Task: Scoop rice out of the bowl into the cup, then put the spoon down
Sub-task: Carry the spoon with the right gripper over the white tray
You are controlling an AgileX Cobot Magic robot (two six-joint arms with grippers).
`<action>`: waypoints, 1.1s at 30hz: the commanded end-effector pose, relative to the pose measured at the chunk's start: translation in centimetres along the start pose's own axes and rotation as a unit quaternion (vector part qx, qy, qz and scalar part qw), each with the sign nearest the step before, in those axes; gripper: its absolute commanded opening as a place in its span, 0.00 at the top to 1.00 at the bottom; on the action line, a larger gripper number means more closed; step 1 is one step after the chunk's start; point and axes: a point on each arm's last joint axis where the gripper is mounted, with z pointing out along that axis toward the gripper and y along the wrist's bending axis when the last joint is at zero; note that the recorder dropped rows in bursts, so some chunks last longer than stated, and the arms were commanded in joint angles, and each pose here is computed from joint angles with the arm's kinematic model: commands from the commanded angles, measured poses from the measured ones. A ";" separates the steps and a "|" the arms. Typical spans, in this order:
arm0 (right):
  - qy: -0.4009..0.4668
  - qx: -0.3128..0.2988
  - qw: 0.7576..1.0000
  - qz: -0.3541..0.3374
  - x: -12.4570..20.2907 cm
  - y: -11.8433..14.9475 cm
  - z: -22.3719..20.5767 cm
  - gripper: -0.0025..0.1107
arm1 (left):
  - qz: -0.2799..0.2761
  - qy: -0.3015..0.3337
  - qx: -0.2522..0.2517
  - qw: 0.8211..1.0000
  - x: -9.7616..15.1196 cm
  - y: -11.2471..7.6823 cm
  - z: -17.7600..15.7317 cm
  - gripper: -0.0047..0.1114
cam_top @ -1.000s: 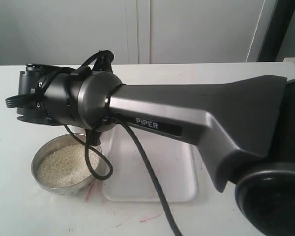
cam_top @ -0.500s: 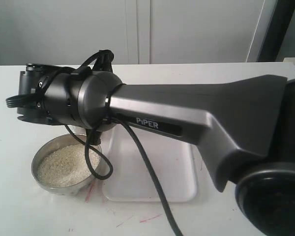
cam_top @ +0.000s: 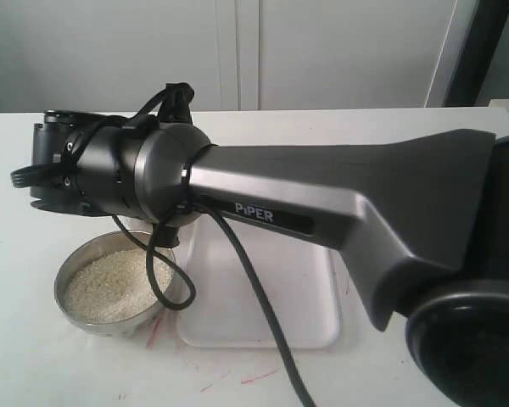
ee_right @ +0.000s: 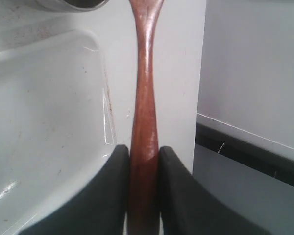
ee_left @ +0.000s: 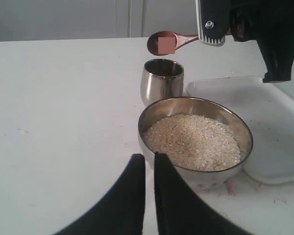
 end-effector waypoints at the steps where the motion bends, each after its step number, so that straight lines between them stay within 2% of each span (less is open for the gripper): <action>1: 0.001 0.005 1.000 -0.001 0.0 -0.2 -0.1 0.98 | -0.005 0.000 0.003 1.000 -0.2 -0.1 0.0 0.84; 6: 0.001 -0.011 1.000 0.005 0.0 0.2 -0.1 0.98 | -0.005 0.000 0.003 1.000 -0.2 -0.1 0.0 0.84; 11: -0.002 -0.031 0.998 0.049 0.3 0.0 -0.5 0.98 | -0.005 0.000 0.003 1.000 -0.2 -0.1 0.0 0.84; 17: -0.006 -0.121 0.985 0.126 1.8 -1.6 -1.3 0.98 | -0.005 0.000 0.003 1.000 -0.2 -0.1 0.0 0.84; 25: -0.028 -0.215 0.939 0.266 6.5 -7.5 -2.9 0.98 | -0.005 0.000 0.003 1.000 -0.2 -0.1 0.0 0.84; 28: -0.041 -0.248 0.905 0.343 8.5 -9.7 -4.3 0.98 | -0.005 0.000 0.003 1.000 -0.2 -0.1 0.0 0.84; 30: -0.052 -0.263 0.886 0.378 9.9 -11.1 -5.1 0.98 | -0.005 0.000 0.003 1.000 -0.2 -0.1 0.0 0.84; 33: -0.061 -0.264 0.875 0.402 12.0 -12.4 -6.1 0.98 | -0.005 0.000 0.003 1.000 -0.2 -0.1 0.0 0.84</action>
